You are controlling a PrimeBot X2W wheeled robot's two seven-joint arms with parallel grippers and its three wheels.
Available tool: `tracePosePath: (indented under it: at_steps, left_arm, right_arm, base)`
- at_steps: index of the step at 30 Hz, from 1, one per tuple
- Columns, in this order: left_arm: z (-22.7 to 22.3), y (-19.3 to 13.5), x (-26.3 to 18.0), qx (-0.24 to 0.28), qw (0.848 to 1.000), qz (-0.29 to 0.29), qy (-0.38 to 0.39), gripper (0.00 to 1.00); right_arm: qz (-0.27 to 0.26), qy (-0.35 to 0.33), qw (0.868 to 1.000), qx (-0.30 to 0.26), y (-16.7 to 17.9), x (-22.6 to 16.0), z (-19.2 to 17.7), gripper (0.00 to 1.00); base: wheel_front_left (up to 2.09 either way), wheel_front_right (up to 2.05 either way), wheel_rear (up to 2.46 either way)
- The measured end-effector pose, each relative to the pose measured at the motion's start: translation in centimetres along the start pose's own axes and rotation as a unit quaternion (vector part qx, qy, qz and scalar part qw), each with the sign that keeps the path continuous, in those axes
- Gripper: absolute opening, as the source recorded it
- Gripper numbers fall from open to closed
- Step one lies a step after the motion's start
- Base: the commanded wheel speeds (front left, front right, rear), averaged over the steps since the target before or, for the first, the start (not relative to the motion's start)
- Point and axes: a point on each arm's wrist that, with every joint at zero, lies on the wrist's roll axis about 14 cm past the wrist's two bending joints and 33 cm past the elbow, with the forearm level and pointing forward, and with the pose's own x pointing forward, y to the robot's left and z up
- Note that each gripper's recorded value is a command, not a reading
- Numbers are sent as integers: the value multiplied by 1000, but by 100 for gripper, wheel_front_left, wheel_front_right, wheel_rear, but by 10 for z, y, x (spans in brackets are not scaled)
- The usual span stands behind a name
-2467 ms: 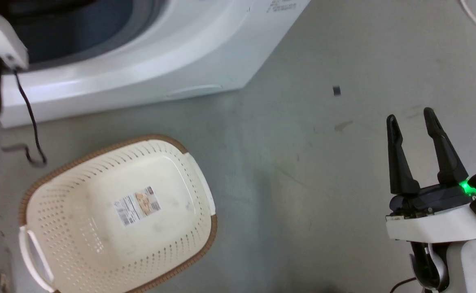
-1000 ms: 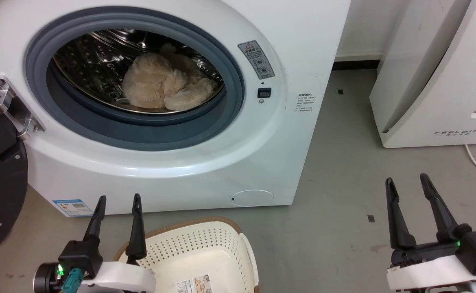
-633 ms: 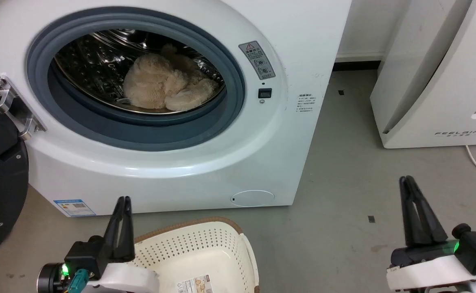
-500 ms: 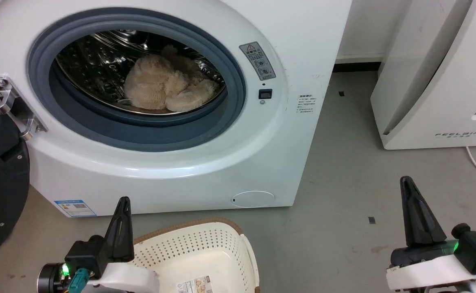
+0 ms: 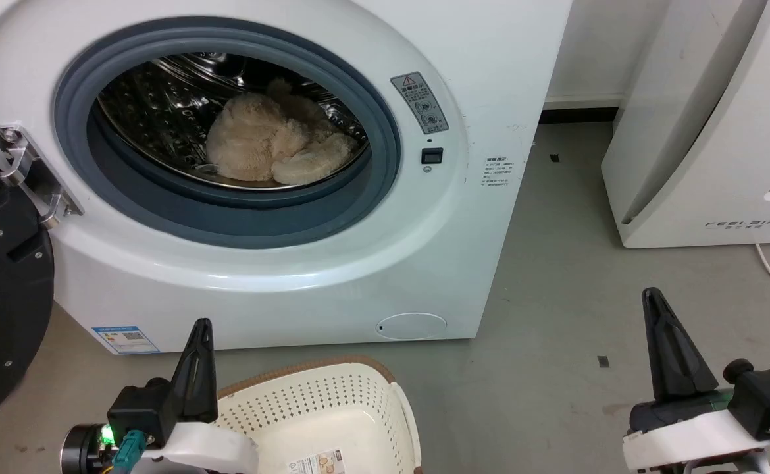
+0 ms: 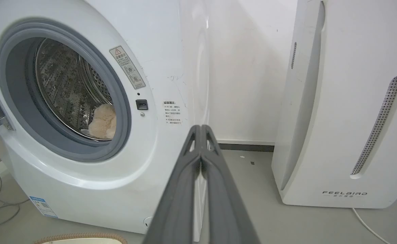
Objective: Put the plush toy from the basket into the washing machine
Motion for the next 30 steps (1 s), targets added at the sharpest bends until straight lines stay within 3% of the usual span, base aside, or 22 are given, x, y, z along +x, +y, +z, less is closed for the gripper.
tracePosePath:
  at_steps: [30]
  left_arm:
    - [9,1,-3,11,1000,2,6,0]
  right_arm:
    - [11,23,1000,-9,7,0,-3,0]
  base:
    - [0,0,0]
